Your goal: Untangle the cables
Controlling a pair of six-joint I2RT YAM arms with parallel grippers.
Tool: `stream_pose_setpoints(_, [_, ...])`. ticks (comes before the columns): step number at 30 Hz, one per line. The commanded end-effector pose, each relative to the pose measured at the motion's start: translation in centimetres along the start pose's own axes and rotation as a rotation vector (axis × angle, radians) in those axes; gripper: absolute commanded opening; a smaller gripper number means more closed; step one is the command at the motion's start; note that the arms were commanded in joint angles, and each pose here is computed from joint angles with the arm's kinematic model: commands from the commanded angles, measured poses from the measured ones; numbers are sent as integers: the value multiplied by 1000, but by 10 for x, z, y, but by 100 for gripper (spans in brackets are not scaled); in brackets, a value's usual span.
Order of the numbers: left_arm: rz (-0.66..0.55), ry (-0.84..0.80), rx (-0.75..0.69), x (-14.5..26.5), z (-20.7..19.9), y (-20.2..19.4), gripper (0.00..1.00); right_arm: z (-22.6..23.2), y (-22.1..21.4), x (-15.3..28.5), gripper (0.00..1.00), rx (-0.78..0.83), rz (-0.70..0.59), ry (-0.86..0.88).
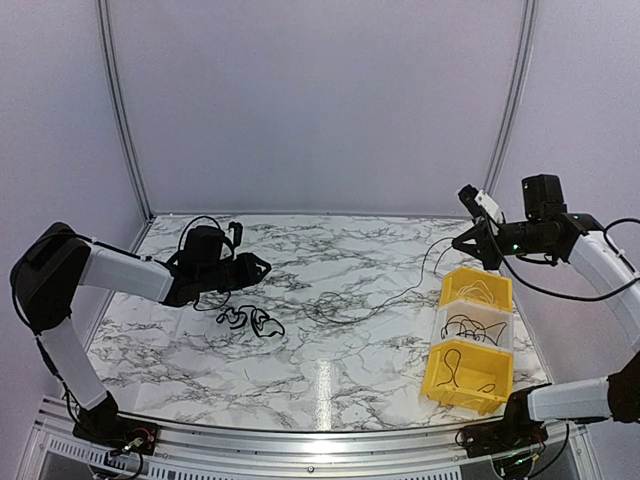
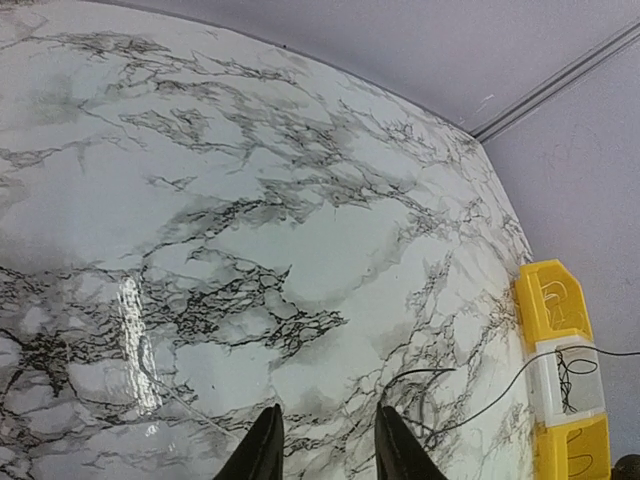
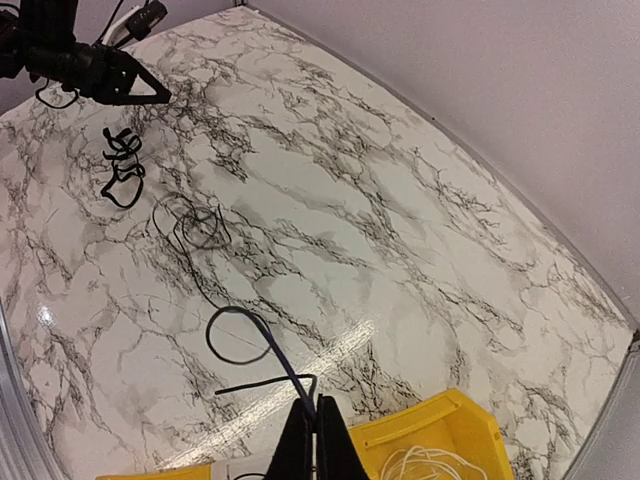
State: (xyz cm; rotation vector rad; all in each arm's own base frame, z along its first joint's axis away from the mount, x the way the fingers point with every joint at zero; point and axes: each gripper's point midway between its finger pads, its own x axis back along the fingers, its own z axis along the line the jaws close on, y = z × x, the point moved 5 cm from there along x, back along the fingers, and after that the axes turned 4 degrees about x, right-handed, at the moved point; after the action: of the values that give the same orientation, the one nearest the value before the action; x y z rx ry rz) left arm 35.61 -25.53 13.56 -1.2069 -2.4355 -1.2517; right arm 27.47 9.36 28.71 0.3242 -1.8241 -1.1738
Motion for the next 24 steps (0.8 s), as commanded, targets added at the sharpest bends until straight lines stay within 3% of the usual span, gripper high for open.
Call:
stream_pose_setpoints(1, [7, -110, -55, -8, -25, 3, 35, -1, 10, -7, 0, -84, -26, 76])
stream_pose_setpoints(8, [125, -226, -262, -14, -65, -38, 40, -5, 31, -5, 0, -99, -96, 119])
stream_pose_setpoints(12, [231, -243, -288, -30, -80, -59, 45, -5, 31, -5, 0, -97, -94, 120])
stream_pose_setpoints(15, [290, -252, -268, -48, -92, -82, 46, -4, 28, -7, 0, -99, -93, 124])
stream_pose_setpoints(24, [466, -248, -19, -101, -125, -150, 46, -2, 29, -5, 0, -99, -105, 129])
